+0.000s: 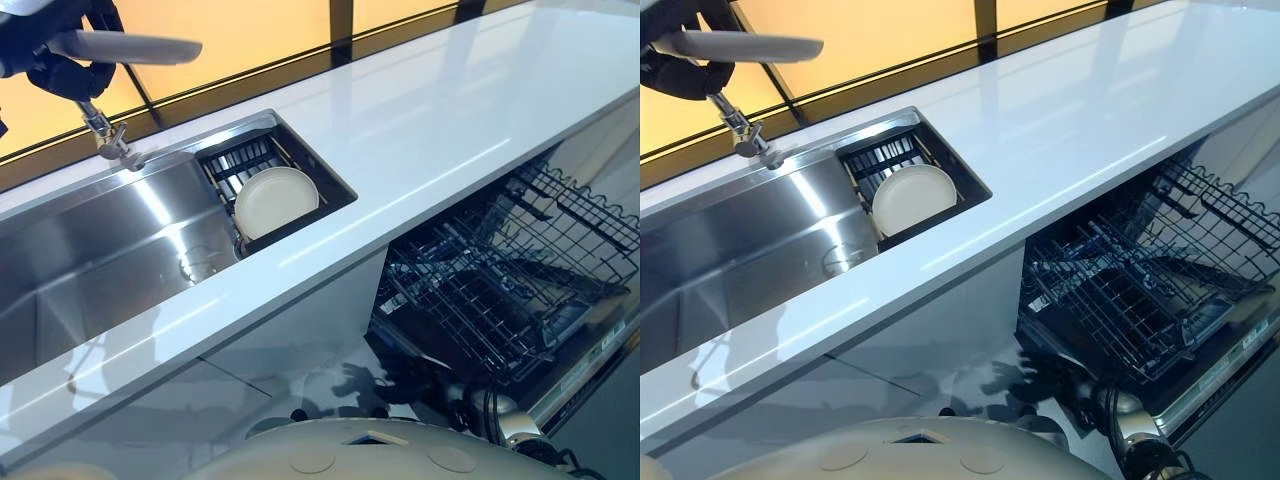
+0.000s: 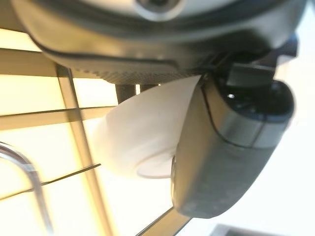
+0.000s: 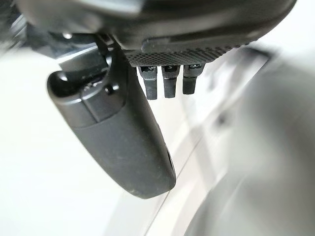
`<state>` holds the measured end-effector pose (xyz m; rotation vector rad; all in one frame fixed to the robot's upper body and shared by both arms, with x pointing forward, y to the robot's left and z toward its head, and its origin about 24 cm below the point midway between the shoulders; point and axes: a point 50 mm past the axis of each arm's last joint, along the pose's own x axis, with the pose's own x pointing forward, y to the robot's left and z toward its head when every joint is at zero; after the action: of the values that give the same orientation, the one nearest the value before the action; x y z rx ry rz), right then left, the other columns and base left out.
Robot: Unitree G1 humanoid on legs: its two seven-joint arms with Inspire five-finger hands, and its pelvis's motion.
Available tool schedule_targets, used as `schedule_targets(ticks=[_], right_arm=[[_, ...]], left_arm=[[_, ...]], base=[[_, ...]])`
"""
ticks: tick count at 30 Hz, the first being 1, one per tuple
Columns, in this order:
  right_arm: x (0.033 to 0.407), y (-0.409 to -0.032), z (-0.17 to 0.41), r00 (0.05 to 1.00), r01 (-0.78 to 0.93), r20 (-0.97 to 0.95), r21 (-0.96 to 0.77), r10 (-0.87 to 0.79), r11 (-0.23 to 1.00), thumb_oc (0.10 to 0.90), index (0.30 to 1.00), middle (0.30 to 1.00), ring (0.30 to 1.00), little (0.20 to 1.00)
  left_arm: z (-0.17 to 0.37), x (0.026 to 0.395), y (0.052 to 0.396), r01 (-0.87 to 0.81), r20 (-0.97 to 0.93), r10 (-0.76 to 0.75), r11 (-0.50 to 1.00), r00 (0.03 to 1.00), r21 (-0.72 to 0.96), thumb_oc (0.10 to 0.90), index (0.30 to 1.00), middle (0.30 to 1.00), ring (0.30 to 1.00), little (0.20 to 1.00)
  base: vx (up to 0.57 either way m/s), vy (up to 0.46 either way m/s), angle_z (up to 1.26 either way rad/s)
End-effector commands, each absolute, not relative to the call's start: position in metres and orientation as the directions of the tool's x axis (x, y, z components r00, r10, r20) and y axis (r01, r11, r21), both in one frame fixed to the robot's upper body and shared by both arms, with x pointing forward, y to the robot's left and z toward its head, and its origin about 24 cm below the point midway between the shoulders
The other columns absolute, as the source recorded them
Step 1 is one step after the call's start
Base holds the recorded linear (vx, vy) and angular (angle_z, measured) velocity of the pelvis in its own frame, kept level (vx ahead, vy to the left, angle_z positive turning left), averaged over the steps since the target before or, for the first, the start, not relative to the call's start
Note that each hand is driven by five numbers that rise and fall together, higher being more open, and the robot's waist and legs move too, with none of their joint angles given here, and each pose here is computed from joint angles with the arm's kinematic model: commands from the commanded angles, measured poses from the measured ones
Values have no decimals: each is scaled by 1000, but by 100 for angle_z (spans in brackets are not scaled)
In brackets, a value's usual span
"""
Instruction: Pick up plates and place into dishwasher.
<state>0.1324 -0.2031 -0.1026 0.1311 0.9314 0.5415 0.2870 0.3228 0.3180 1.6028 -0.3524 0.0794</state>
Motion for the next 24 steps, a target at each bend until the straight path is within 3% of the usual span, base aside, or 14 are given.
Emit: schedule_targets(ticks=[1, 6, 10, 12, 14, 15, 19, 24], right_arm=[[163, -202, -64, 609, -404, -484, 493, 629, 771, 800, 900, 900, 900, 900], [188, -190, -31, 745, -388, -259, 582, 615, 715, 800, 900, 900, 900, 900], [206, -194, 4, 857, -388, -108, 508, 503, 769, 800, 900, 900, 900, 900], [216, -207, 30, 926, -335, -24, 411, 378, 848, 800, 900, 900, 900, 900], [226, -241, 76, 988, -107, 129, 149, 88, 983, 800, 900, 900, 900, 900], [226, -241, 76, 988, -106, 128, 145, 88, 984, 800, 900, 900, 900, 900], [226, -266, 136, 920, 150, 383, -157, -80, 976, 800, 900, 900, 900, 900], [224, -261, 203, 708, 358, 701, -248, -88, 900, 800, 900, 900, 900, 900]], left_arm=[[386, 252, 350, -630, 642, -32, 161, 766, 760, 100, 300, 300, 300, 200], [366, 259, 337, -628, 668, -57, 287, 742, 723, 100, 300, 300, 300, 200], [355, 260, 330, -602, 669, -67, 375, 741, 705, 100, 300, 300, 300, 200], [346, 259, 328, -592, 669, -70, 406, 740, 696, 100, 300, 300, 300, 200], [331, 256, 321, -552, 663, -85, 482, 744, 681, 100, 300, 300, 300, 200], [331, 256, 322, -552, 663, -82, 483, 744, 680, 100, 300, 300, 300, 200], [316, 252, 305, -493, 654, -124, 557, 747, 668, 100, 300, 300, 300, 200], [300, 260, 267, -358, 603, -250, 614, 758, 704, 100, 300, 300, 300, 200]], base=[[3, 0, -14], [3, 6, -8], [-1, 16, -19], [-15, 24, -22], [-15, 36, -20], [-28, 21, -24], [5, 37, -28], [-1, 30, -22]])
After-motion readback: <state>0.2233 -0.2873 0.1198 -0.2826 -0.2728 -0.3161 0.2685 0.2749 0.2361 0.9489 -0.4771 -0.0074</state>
